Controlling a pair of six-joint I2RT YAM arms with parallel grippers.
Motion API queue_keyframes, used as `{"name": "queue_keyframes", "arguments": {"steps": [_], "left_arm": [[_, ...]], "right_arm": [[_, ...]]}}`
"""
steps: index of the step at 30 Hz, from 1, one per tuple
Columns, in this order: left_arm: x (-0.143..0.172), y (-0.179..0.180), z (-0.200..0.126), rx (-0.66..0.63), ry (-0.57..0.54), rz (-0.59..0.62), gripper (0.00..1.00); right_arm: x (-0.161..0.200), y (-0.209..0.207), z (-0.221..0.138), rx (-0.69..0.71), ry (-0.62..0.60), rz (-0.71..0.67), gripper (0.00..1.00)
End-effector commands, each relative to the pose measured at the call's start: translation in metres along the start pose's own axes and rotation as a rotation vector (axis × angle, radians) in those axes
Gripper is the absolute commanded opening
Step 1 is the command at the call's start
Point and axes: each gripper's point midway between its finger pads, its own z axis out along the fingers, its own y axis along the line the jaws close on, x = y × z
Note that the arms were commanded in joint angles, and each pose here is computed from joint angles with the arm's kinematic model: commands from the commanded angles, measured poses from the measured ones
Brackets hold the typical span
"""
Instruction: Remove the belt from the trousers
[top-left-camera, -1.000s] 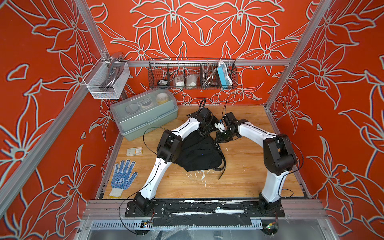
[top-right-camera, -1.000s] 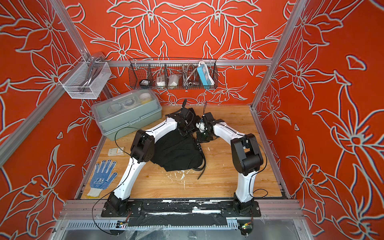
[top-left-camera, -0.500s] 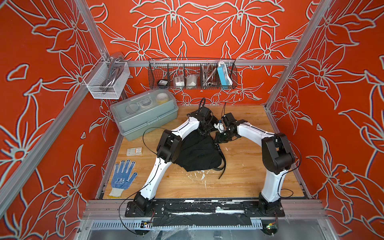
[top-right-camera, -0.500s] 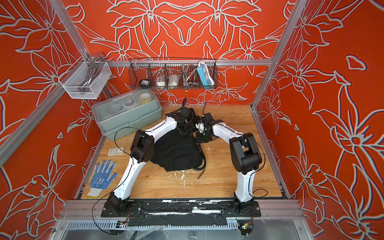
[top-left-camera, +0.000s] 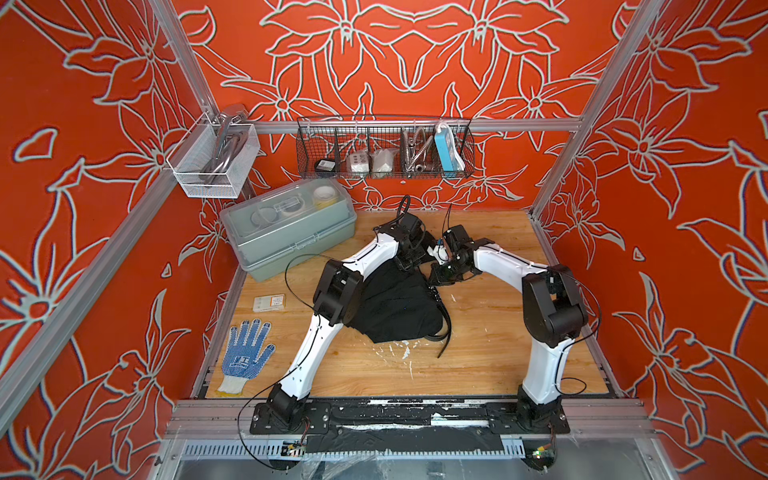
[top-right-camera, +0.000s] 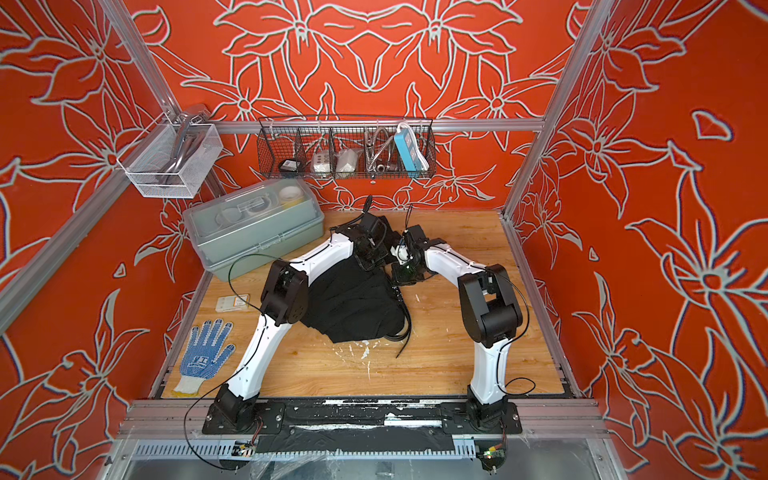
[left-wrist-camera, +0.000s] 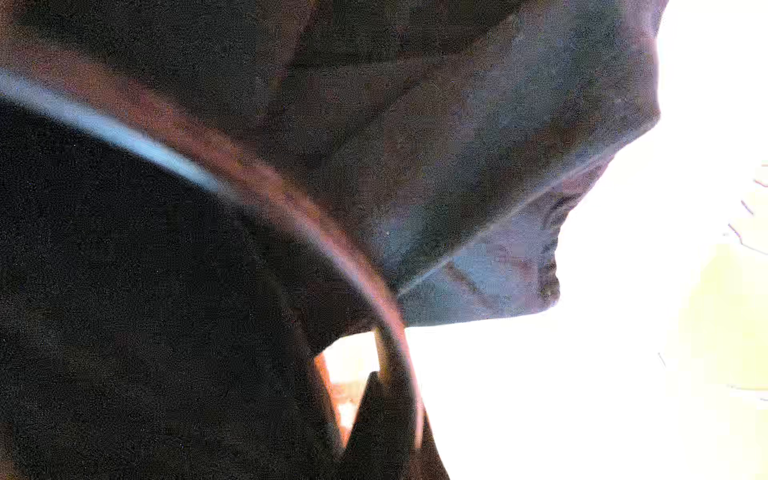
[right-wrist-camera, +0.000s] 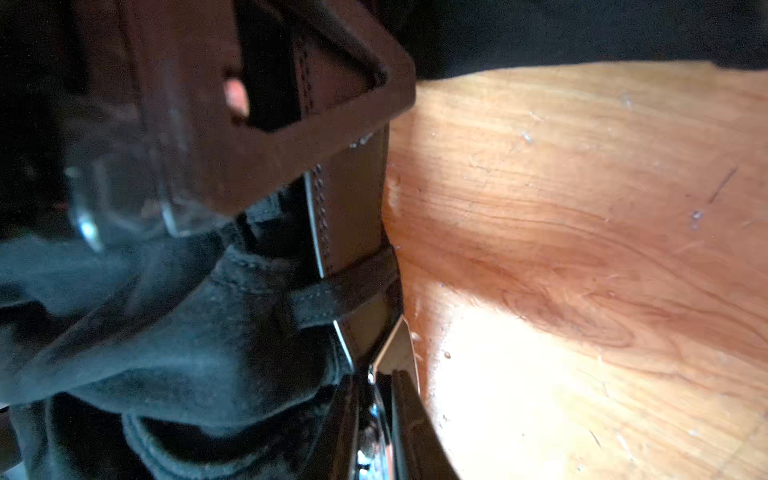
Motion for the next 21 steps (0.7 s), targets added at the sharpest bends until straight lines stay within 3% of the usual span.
{"name": "queue_keyframes", "arguments": {"steps": [1,8,16,21], "left_arm": [[-0.003,-0.019,-0.025,0.056,0.020,-0.013,0.00],[-0.008,-0.094,-0.105,0.301,0.017,-0.006,0.00],[-0.018,-0.122,-0.188,0.485,-0.025,-0.057,0.00],[-0.032,-0.148,-0.266,0.646,-0.093,-0.078,0.00]], "right_arm": [[0.013,-0.013,0.014,0.046,0.064,0.029,0.00],[0.032,-0.036,0.021,0.113,0.142,0.090,0.00],[0.052,-0.057,0.025,0.155,0.196,0.135,0.00],[0.060,-0.068,0.021,0.186,0.209,0.147,0.00]]}}
